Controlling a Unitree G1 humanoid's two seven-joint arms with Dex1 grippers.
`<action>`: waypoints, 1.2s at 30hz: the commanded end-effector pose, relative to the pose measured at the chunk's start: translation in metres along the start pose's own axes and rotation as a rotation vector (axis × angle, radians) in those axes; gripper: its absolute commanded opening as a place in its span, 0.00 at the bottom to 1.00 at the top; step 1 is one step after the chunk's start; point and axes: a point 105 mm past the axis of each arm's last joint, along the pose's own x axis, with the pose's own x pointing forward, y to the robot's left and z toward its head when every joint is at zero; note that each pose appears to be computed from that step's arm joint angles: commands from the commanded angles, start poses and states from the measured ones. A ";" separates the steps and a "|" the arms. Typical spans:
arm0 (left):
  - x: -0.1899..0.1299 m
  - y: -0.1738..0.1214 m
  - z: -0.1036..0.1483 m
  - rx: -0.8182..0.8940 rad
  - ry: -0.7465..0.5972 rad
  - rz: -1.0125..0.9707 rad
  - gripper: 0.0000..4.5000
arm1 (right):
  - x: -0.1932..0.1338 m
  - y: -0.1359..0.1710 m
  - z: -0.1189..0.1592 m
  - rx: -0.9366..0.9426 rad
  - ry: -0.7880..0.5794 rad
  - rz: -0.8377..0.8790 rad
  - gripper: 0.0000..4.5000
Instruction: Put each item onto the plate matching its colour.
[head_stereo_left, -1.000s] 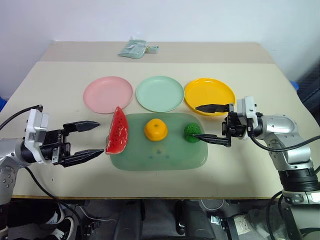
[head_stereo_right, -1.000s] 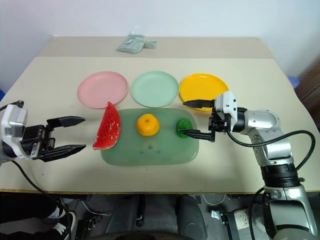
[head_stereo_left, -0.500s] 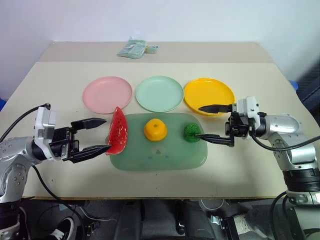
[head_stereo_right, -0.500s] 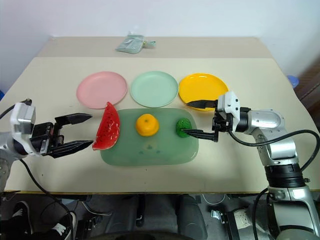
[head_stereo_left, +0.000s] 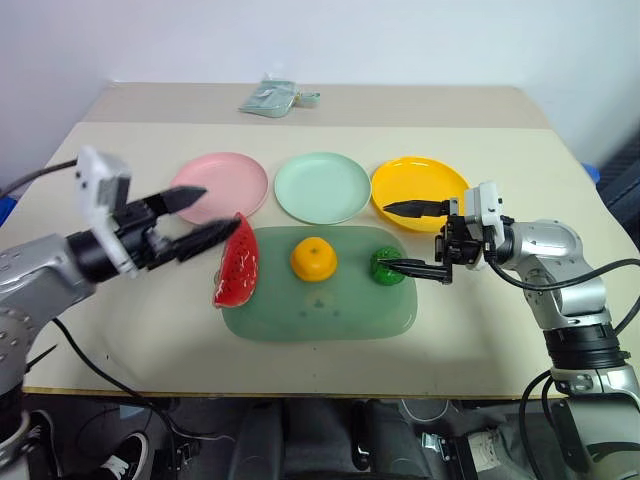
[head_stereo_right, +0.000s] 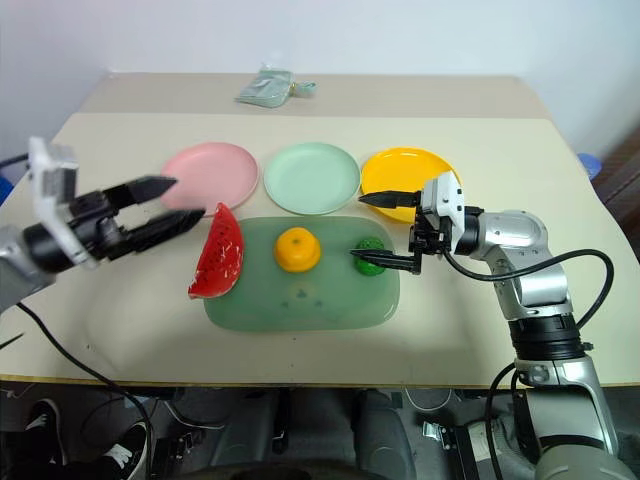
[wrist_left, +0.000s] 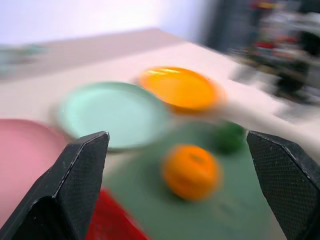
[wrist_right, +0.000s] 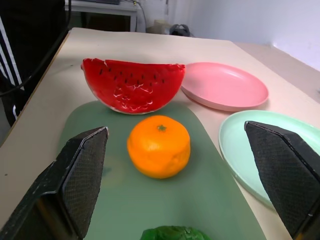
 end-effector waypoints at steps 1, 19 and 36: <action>0.006 0.000 -0.007 0.151 0.113 0.227 1.00 | -0.001 -0.005 0.010 -0.019 -0.033 -0.011 1.00; 0.019 -0.007 -0.064 -0.048 0.272 0.401 1.00 | -0.007 -0.002 0.006 -0.018 -0.015 -0.045 1.00; 0.030 -0.014 -0.085 -0.069 0.329 0.376 0.88 | -0.010 0.000 0.003 -0.018 0.006 -0.076 1.00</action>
